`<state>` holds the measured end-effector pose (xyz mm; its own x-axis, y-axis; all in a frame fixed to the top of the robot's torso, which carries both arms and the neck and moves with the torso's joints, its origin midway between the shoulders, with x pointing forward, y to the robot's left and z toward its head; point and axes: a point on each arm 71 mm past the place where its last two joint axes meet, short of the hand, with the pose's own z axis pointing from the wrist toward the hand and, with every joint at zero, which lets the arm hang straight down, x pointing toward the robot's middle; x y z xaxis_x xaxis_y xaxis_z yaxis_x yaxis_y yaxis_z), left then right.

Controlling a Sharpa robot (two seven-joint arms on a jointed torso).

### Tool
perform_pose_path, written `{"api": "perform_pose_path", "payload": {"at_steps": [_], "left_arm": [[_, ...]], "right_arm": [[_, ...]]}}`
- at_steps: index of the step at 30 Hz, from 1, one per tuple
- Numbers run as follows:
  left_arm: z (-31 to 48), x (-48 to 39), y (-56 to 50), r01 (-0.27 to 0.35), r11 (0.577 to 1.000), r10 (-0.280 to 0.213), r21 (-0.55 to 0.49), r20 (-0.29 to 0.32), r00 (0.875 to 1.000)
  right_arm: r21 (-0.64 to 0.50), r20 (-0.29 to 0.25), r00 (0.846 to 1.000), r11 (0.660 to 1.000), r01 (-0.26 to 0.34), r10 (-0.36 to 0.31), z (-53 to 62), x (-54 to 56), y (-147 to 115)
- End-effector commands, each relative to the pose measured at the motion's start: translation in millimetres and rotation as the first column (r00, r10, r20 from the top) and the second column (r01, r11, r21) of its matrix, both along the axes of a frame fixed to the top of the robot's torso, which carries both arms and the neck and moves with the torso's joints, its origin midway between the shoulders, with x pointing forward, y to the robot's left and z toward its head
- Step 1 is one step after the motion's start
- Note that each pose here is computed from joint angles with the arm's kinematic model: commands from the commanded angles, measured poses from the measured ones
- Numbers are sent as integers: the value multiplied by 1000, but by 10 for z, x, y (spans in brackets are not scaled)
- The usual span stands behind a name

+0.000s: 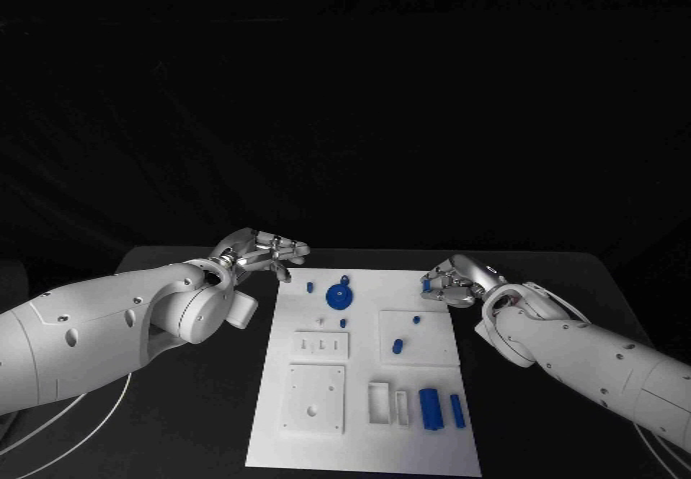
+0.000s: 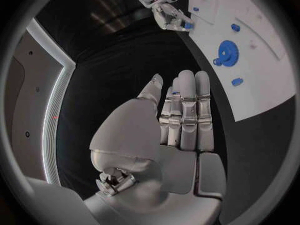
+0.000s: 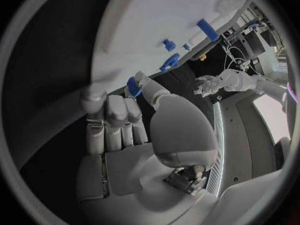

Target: Assemble the parts on the task board

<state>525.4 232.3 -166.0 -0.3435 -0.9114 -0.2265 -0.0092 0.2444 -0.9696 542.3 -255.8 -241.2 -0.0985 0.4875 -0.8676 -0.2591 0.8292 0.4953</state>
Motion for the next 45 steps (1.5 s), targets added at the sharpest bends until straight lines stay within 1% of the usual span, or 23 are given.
{"api": "perform_pose_path", "payload": {"at_steps": [1, 4, 6, 8, 9, 12, 14, 17, 20, 23, 27, 34, 38, 45], "left_arm": [[-54, -41, -129, 132, 986, -124, 103, -77, 989], [-66, -42, -218, 186, 972, -171, 144, -112, 979], [-69, -31, -276, 214, 962, -193, 167, -132, 972], [-66, 3, -352, 236, 951, -208, 201, -152, 966], [-64, 16, -373, 238, 948, -207, 210, -157, 966], [-72, 62, -451, 231, 941, -187, 245, -191, 964], [-94, 82, -489, 208, 939, -146, 275, -228, 963], [-125, 80, -546, 192, 931, -105, 310, -278, 955], [-146, 72, -618, 192, 921, -84, 339, -309, 948], [-155, 78, -671, 190, 914, -71, 359, -318, 945], [-160, 89, -722, 182, 906, -56, 381, -319, 946], [-163, 100, -787, 176, 897, -43, 407, -315, 948], [-159, 102, -807, 166, 896, -35, 412, -308, 951], [-150, 105, -795, 149, 897, -22, 416, -294, 956]], "right_arm": [[-37, -17, 1000, 999, -8, 8, 124, 3, 84], [-44, -22, 999, 998, -39, 38, 252, -11, 180], [-46, -24, 998, 997, -60, 59, 327, -26, 252], [-53, -24, 996, 995, -90, 89, 421, -51, 373], [-56, -24, 995, 994, -99, 98, 445, -60, 413], [-76, -19, 992, 989, -126, 125, 520, -97, 569], [-93, -9, 989, 985, -145, 145, 557, -121, 684], [-124, 17, 983, 976, -180, 183, 602, -157, 848], [-143, 32, 977, 969, -203, 210, 626, -181, 992], [-164, 51, 972, 962, -218, 229, 640, -196, 1092], [-190, 71, 964, 953, -238, 255, 649, -222, 1229], [-199, 88, 956, 946, -257, 278, 668, -255, 1420], [-208, 80, 954, 941, -267, 288, 659, -268, 1486], [-227, 64, 952, 933, -278, 300, 621, -286, 1545]]}}
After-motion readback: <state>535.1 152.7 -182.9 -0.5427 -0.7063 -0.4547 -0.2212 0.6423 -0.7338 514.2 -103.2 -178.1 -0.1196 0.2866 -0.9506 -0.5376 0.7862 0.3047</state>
